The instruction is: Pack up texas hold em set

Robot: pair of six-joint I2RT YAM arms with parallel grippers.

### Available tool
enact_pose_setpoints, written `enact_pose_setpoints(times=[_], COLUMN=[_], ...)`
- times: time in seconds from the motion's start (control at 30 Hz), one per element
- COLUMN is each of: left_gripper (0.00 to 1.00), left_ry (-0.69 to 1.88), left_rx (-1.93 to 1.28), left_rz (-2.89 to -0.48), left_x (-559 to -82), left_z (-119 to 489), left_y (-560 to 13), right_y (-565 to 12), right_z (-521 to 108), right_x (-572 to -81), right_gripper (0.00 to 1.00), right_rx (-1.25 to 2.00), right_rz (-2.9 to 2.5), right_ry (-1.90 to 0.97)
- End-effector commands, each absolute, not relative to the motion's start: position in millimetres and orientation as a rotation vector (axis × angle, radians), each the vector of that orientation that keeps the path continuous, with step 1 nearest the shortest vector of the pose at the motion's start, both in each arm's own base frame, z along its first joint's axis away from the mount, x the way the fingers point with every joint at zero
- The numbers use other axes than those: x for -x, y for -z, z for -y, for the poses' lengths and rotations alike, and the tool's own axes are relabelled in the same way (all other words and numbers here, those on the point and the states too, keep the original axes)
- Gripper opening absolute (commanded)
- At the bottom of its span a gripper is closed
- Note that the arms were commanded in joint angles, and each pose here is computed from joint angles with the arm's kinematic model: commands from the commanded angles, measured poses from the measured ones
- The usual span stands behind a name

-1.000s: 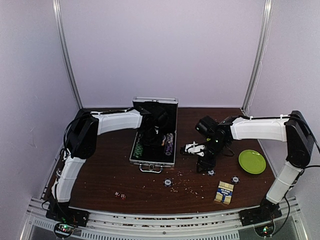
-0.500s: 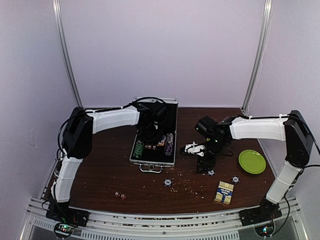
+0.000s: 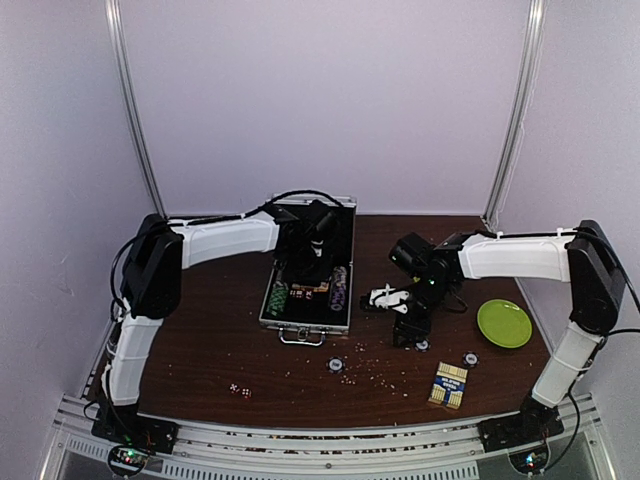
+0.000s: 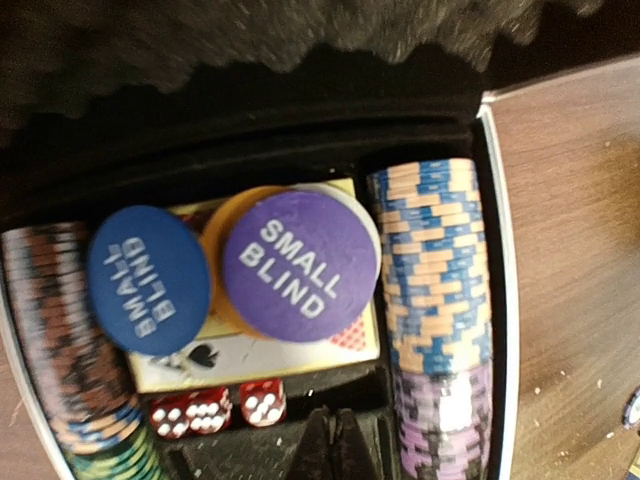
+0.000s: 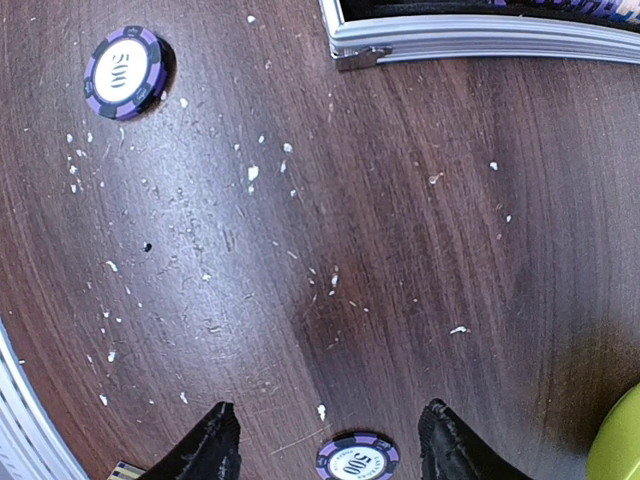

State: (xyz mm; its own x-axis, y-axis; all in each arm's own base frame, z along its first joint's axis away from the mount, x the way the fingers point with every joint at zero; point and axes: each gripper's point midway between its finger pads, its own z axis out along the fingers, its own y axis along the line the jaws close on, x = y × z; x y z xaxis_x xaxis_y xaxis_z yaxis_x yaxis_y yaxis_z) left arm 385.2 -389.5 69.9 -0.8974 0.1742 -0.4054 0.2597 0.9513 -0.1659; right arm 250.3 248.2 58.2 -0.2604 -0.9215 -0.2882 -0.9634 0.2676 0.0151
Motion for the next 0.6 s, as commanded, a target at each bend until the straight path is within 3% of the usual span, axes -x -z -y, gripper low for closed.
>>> enact_pose_setpoints(times=[0.0,0.57], left_gripper=[0.01,0.02], left_ry=[0.334,0.183], left_rx=[-0.353,-0.221], left_rz=[-2.724,-2.747], left_x=[-388.5,-400.8], left_z=[401.7,360.1], left_y=[-47.7,-36.1], right_y=[-62.6,-59.3], right_z=[-251.5,-251.6], right_x=[-253.0,-252.5], right_gripper=[0.62,0.62], right_rx=[1.772,1.783], right_rz=[-2.296,-2.305], right_ry=[-0.273,-0.276])
